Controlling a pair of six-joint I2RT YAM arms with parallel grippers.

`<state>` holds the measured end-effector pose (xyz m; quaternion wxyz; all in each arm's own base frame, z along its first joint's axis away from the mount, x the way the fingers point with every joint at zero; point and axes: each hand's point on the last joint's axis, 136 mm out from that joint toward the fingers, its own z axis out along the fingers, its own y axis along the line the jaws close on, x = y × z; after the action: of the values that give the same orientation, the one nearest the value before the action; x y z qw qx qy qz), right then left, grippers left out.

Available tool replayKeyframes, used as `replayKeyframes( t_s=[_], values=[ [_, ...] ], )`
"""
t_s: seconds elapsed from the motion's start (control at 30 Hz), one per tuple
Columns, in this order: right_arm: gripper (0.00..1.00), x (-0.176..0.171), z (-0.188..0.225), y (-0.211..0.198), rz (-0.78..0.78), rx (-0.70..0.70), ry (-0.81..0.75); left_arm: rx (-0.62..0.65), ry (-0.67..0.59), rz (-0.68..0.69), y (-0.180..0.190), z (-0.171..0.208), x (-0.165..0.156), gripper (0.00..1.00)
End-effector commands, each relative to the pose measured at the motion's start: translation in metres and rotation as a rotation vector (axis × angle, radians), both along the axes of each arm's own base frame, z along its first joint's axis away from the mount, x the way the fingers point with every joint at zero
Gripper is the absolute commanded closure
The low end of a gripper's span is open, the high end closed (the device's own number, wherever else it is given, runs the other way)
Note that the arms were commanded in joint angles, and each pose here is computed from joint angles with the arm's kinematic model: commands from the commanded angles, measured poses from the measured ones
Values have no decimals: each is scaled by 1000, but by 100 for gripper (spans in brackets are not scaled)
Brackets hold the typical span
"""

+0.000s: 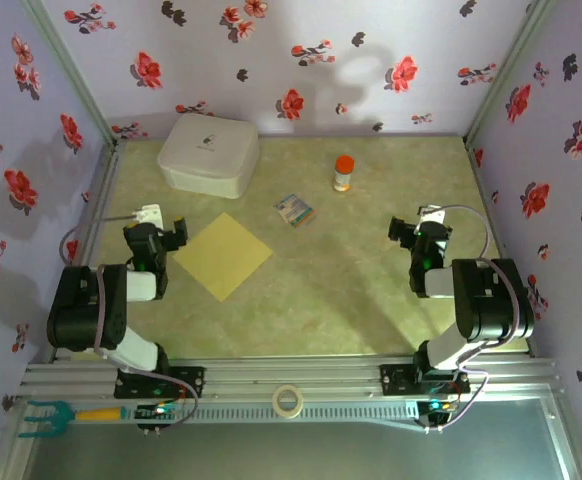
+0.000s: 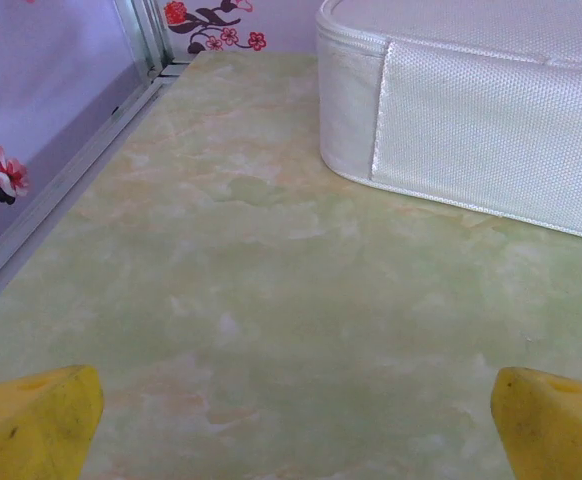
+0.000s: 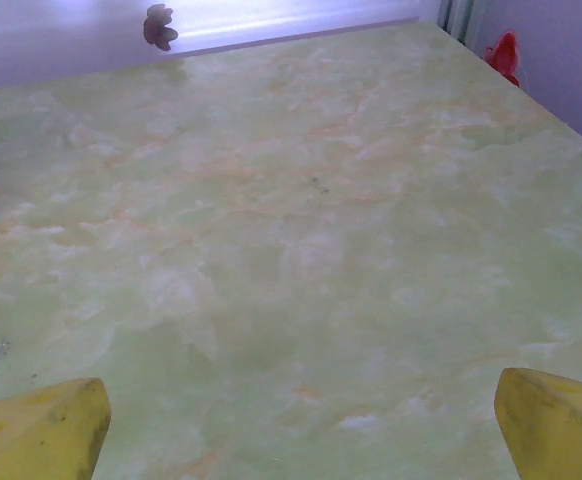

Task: Fold a paper plane with a square sheet of paper (pick it up from the middle)
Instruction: Rotate the square sheet of paper at the center of the table.

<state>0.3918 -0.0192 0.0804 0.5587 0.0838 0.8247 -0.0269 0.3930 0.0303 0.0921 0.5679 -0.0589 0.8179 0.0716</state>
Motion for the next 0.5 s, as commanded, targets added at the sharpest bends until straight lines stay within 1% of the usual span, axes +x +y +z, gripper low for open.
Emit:
replayKeyframes(
  t_s=[0.0, 0.47],
  values=[
    [1, 4, 6, -1, 1, -3, -12, 15, -16, -12, -1, 4, 3, 0],
    [1, 5, 6, -1, 5, 2, -11, 15, -13, -14, -1, 4, 3, 0]
  ],
)
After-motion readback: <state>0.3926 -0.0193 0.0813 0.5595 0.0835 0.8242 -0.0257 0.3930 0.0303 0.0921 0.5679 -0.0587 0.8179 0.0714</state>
